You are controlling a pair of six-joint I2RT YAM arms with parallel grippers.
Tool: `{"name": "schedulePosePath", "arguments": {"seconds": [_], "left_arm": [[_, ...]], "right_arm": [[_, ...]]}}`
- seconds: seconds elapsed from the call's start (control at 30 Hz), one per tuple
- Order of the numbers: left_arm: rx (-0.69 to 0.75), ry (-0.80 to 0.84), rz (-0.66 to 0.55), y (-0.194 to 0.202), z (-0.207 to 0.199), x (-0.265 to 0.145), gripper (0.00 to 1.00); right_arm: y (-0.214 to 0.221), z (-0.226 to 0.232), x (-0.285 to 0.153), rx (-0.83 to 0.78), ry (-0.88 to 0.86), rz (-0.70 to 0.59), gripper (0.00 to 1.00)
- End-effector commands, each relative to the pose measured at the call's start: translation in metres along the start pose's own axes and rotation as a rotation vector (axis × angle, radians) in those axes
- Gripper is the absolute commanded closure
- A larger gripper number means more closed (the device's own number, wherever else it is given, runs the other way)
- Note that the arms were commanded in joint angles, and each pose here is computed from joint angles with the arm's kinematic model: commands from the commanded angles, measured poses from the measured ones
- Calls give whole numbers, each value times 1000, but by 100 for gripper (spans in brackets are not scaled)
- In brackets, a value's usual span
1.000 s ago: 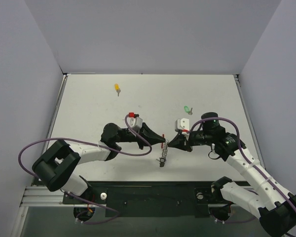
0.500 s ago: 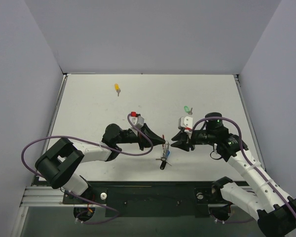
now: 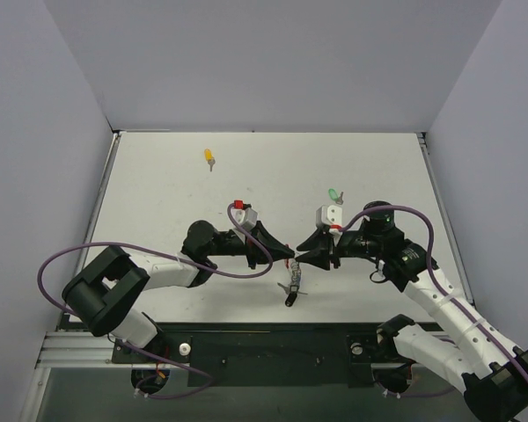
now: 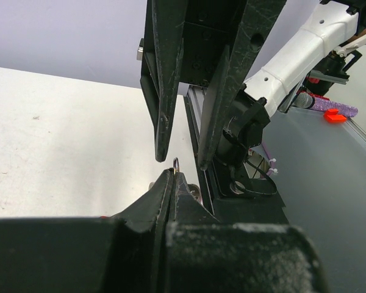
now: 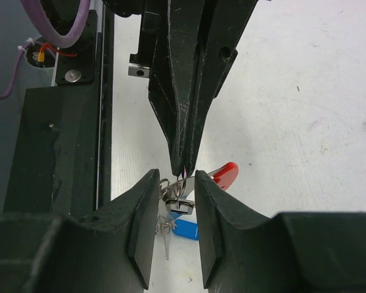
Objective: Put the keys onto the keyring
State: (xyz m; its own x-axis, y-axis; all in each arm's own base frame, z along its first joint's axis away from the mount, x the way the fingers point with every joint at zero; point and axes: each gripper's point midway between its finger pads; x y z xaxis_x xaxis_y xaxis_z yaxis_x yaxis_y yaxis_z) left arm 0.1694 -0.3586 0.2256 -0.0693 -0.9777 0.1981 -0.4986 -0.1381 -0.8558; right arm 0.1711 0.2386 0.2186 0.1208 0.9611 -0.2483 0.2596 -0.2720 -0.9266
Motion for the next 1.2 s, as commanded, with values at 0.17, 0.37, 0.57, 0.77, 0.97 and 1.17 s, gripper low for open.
{"name": "schedulePosePath", "arguments": {"seconds": [0.17,0.37,0.57,0.77,0.97,1.17], "left_arm": [[230,133,-143,-50,-38,4,100],[238,136,-157,-52,-41,3,100],[244,136,-164,-54,-42,3,100],[239,133,-169,-54,-41,3,100],[239,131,-174,-54,-41,2,100],[224,126,-169,-52,-40,2,100]], "right_arm": [[1,4,1,-8,-24,-3,79],[7,7,0,-7,-26,18,81],[10,7,0,-7,-25,27,82],[9,7,3,-14,-31,24,88],[13,7,5,-11,-25,36,92],[10,5,5,-15,-23,36,100]]}}
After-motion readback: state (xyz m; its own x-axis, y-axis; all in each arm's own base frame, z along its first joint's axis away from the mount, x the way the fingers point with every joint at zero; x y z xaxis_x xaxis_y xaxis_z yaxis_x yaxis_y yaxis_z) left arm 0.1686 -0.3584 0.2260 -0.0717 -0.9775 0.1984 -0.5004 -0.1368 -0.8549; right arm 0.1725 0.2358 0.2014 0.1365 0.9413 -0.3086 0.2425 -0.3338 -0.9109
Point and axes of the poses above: each gripper's point midway between its finger pads, its own x axis out along the fingers, its own z axis along the line the jaws close on, y = z × x, and after that the axes turned 15 degrees about -x, right-handed
